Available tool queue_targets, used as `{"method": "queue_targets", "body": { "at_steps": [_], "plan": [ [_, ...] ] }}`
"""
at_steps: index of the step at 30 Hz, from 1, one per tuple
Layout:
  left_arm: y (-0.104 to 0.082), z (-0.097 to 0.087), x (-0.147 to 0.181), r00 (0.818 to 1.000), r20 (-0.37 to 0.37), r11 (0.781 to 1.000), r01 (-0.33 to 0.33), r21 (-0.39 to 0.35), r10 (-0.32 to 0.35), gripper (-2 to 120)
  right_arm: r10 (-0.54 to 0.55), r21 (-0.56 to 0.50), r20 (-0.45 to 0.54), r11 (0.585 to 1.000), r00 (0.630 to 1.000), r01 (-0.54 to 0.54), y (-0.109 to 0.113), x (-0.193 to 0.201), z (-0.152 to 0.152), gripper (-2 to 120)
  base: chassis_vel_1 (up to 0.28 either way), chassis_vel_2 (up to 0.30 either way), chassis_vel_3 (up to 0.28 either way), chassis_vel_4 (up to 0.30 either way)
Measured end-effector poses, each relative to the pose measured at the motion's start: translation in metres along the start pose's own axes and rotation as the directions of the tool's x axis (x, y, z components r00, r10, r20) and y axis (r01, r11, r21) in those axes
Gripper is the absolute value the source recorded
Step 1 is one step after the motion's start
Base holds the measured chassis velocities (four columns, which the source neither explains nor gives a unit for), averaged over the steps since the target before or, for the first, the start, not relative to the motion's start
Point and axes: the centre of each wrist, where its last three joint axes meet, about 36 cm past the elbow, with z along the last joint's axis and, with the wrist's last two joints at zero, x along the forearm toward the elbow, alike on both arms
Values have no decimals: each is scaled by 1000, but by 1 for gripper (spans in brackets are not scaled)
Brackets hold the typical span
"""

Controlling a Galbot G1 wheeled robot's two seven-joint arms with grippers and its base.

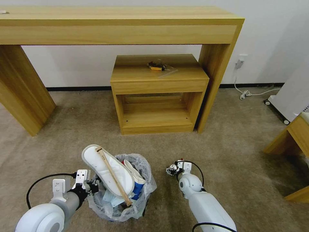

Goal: Pick up the trash bin and place the garbage on the floor into it.

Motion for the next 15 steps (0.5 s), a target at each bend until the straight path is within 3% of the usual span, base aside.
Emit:
{"method": "queue_targets", "body": {
  "at_steps": [15],
  "plan": [
    [3, -2, -1, 1000, 3, 1000, -5, -4, 5, 0, 13, 5, 5, 1000, 1000, -13, -7, -9, 7, 10, 0, 0, 0, 0]
  ]
}}
